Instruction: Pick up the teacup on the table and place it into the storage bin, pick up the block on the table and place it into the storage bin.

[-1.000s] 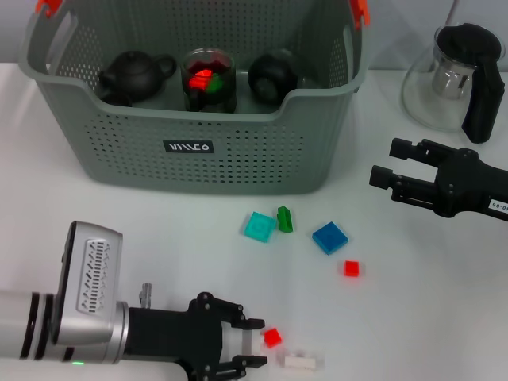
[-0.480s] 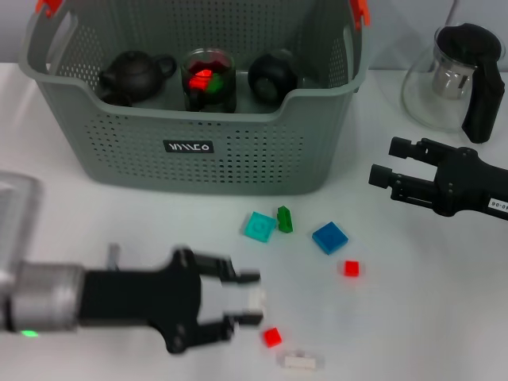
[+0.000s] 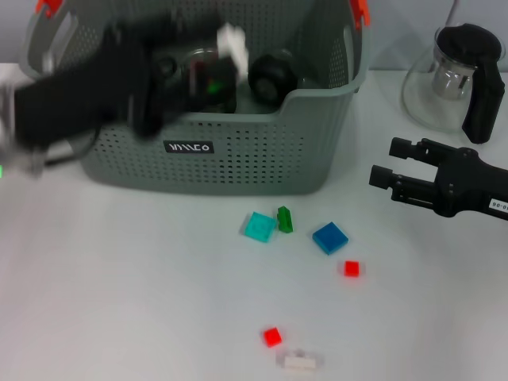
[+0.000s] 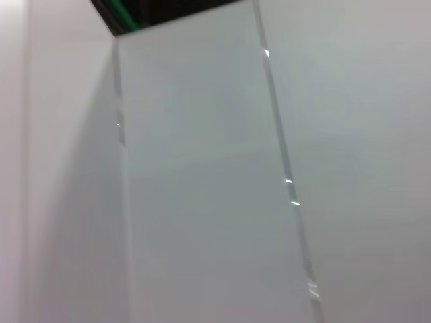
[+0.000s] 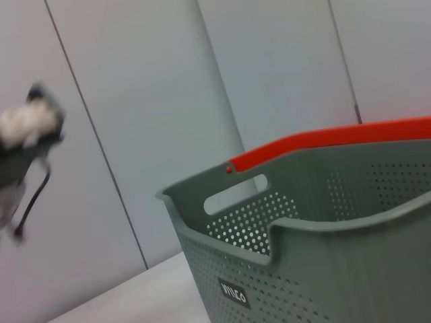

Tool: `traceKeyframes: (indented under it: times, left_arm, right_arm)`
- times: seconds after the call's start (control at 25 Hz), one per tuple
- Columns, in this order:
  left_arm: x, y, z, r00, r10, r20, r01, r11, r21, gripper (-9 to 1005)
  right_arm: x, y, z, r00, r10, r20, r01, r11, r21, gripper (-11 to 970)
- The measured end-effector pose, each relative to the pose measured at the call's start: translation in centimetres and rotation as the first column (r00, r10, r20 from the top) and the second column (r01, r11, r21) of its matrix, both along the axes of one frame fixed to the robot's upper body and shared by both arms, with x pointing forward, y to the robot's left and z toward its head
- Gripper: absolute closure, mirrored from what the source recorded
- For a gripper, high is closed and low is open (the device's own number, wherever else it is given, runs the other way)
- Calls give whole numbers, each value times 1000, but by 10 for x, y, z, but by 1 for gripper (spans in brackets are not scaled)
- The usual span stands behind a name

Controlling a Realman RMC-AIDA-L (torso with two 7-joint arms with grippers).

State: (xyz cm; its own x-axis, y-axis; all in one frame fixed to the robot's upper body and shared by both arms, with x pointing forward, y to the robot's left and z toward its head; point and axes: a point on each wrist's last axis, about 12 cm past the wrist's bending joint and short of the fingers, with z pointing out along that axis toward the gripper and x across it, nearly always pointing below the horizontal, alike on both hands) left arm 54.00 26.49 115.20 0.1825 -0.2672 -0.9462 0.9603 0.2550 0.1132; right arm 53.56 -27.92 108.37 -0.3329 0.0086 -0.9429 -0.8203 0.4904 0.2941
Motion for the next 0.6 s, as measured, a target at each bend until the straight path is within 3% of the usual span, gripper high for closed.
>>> traceKeyframes:
  times: [0.04, 0.08, 0.2, 0.32, 0.4, 0.52, 0.56, 0.6]
  left_arm:
    - [21, -2, 18, 999, 37, -23, -37, 999, -5, 600]
    - [21, -2, 18, 999, 37, -23, -37, 999, -5, 600]
    - [58, -7, 48, 986, 121, -116, -117, 992, 42, 600]
    - [91, -15, 75, 953, 218, -209, -186, 969, 165, 599]
    - [109, -21, 87, 925, 292, -243, -218, 932, 289, 599]
    - [131, -31, 91, 876, 420, -237, -266, 831, 489, 599]
    - [141, -36, 86, 836, 512, -197, -309, 735, 603, 599]
    - [141, -36, 86, 836, 512, -197, -309, 735, 603, 599]
  right_arm:
    - [0, 0, 0, 1000, -1, 0, 1, 1000, -1, 153]
    - [0, 0, 0, 1000, -2, 1, 2, 1000, -1, 153]
    - [0, 0, 0, 1000, -5, 0, 5, 1000, -1, 153]
    - [-1, -1, -1, 1000, -8, -2, 8, 1000, 0, 152]
    - [-1, -1, -1, 1000, -9, -3, 9, 1000, 0, 152]
    - [-1, -1, -2, 1000, -10, -2, 10, 1000, -1, 153]
    - [-1, -1, -2, 1000, -10, 0, 10, 1000, -2, 153]
    - [-1, -1, -2, 1000, -10, 0, 10, 1000, -2, 153]
